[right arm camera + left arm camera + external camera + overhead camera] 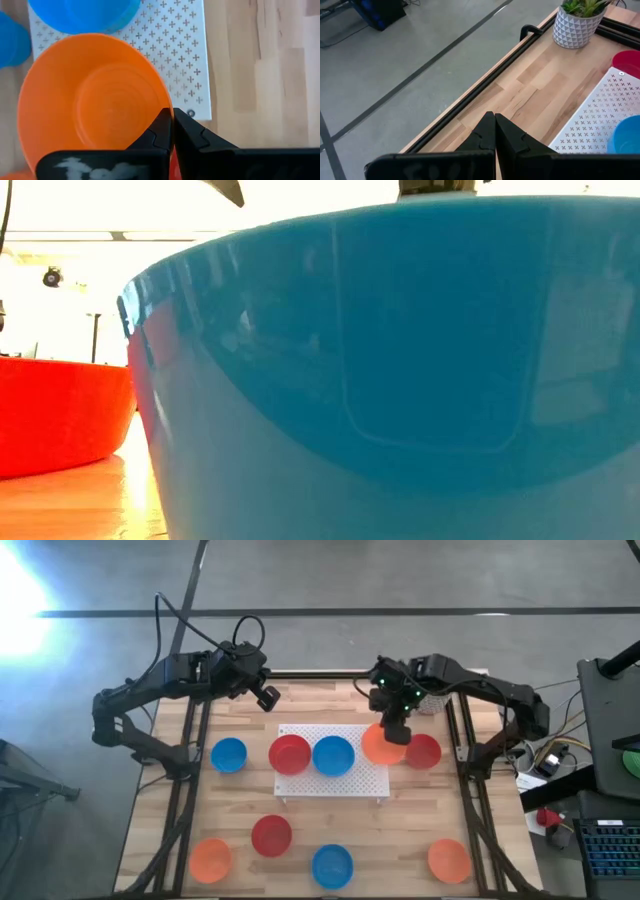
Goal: Pick & Place Mini bowls
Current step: Put the top orange bowl on the shelf
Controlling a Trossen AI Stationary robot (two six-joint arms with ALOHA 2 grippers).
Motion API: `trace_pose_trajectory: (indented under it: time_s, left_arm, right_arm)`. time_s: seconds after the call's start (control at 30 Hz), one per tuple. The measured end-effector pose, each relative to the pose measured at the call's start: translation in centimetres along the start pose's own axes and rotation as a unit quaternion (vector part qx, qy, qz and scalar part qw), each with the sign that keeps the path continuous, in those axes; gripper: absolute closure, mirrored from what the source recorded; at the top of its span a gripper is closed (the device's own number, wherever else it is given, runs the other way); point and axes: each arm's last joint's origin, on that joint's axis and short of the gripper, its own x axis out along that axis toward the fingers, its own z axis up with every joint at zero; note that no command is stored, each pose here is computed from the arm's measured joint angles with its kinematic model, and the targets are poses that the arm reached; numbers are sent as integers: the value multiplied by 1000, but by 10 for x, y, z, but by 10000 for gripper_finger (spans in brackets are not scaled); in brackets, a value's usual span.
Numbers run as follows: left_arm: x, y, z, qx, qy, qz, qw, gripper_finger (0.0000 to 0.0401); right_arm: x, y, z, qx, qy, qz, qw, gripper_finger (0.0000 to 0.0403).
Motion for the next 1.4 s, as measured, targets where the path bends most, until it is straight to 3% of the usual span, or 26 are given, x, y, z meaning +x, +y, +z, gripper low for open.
trace_pose_trajectory:
  time_s: [0.4, 1.07, 1.4]
  left_arm:
    - [0, 0, 0, -2, 1, -3, 1000, 401]
    - [0, 0, 0, -3, 2, -8, 1000, 401]
    - [0, 0, 0, -3, 3, -8, 1000, 401]
  right_arm:
    - [39, -4, -2, 8, 24, 20, 999, 394]
    - [43, 2, 2, -3, 12, 25, 1000, 393]
    - [44, 7, 8, -26, -16, 23, 999, 330]
